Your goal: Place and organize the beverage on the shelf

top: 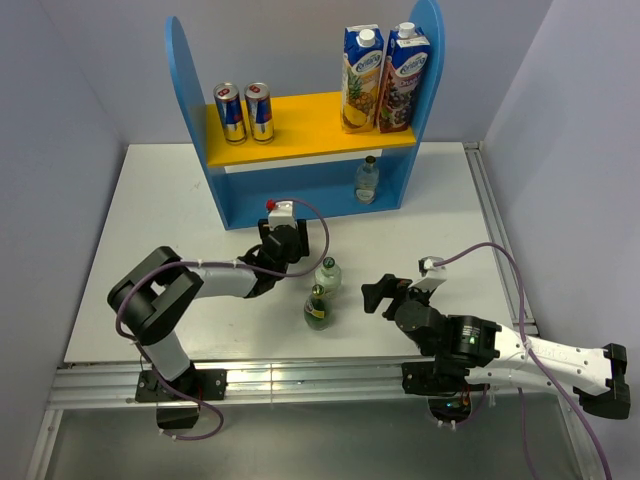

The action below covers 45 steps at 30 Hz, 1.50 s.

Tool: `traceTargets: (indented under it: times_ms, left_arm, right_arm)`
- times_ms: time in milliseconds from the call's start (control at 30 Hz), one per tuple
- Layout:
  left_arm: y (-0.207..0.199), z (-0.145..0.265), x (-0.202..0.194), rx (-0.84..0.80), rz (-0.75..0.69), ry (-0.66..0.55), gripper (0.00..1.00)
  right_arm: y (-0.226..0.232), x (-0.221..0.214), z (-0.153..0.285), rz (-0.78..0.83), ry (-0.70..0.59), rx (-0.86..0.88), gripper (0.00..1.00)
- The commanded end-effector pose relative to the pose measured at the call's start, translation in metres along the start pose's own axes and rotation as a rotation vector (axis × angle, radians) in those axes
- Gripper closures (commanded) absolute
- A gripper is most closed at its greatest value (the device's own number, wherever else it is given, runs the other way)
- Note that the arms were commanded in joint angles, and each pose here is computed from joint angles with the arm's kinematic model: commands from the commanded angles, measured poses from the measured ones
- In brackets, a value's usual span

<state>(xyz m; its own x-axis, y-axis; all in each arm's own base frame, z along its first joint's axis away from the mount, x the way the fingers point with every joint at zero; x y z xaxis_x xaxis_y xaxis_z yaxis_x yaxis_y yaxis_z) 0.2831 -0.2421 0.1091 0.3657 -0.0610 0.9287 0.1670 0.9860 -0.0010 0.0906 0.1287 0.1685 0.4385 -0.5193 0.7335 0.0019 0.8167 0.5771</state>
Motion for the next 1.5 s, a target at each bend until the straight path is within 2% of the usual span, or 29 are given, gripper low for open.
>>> traceTargets:
  times_ms: [0, 300, 933, 1467]
  left_arm:
    - [0.000, 0.000, 0.015, 0.007, 0.036, -0.051, 1.00]
    - [0.028, 0.010, 0.049, 0.063, 0.059, -0.131, 1.00]
    - [0.072, -0.035, 0.108, 0.184, 0.114, -0.202, 1.00]
    - [0.094, -0.078, 0.107, 0.322, 0.174, -0.199, 1.00]
  right_arm:
    - [0.003, 0.002, -0.001, -0.015, -0.034, 0.004, 0.00]
    - [0.003, 0.002, -0.002, -0.012, -0.035, 0.000, 0.00]
    - [0.003, 0.000, -0.003, 0.001, -0.029, 0.001, 0.00]
    - [0.003, 0.000, -0.003, -0.002, -0.032, 0.004, 0.00]
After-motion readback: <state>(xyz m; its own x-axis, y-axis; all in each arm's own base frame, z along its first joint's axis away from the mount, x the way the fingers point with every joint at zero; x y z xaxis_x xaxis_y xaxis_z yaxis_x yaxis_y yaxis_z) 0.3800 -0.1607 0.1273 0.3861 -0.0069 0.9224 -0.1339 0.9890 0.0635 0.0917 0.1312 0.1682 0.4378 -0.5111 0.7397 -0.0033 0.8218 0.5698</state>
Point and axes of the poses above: each gripper's point midway between its finger pads, its own z axis back along the fingers, its own y axis along the line the jaws close on, x = y × z, the point moved 9 cm from there along z, back along the fingers, and after that the axes turned 10 degrees about -z, right-handed, at the moved point
